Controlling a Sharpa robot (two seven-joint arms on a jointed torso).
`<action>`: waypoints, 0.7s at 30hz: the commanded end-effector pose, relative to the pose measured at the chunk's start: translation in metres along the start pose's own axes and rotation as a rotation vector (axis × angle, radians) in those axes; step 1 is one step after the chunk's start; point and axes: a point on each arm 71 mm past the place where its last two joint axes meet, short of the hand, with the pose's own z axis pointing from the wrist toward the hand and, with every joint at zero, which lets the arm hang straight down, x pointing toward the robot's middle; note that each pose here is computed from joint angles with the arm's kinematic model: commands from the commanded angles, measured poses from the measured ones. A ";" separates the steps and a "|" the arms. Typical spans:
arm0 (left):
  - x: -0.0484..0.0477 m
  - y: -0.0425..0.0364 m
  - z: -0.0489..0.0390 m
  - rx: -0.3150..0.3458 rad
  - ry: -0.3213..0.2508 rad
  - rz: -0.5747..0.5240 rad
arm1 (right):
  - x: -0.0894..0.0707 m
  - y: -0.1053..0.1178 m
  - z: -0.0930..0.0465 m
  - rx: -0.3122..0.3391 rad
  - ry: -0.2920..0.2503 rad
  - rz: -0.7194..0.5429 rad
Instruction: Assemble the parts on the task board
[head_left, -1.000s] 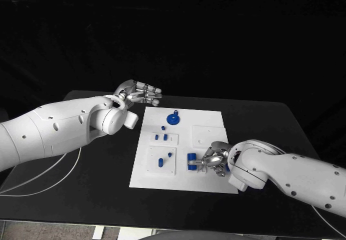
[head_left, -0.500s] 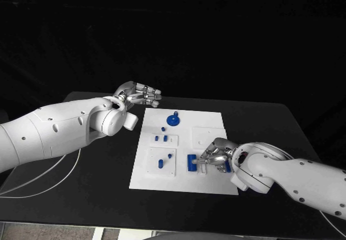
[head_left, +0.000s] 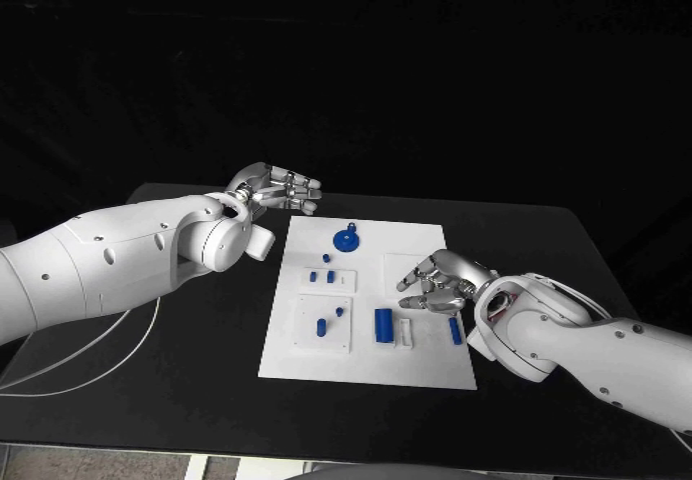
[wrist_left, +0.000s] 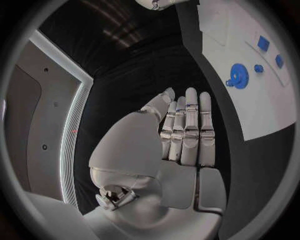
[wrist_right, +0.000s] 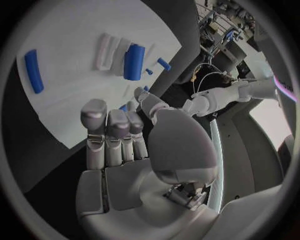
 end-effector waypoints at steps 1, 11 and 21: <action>0.0015 -0.0011 0.0001 0.005 0.013 -0.008 | -0.002 0.019 -0.001 -0.283 -0.036 -0.196; 0.0018 -0.0011 0.0006 0.004 0.015 -0.009 | 0.007 0.035 0.001 -0.495 -0.009 -0.519; 0.0007 -0.0005 0.0003 0.001 0.017 -0.009 | 0.028 0.037 0.000 -0.537 0.039 -0.707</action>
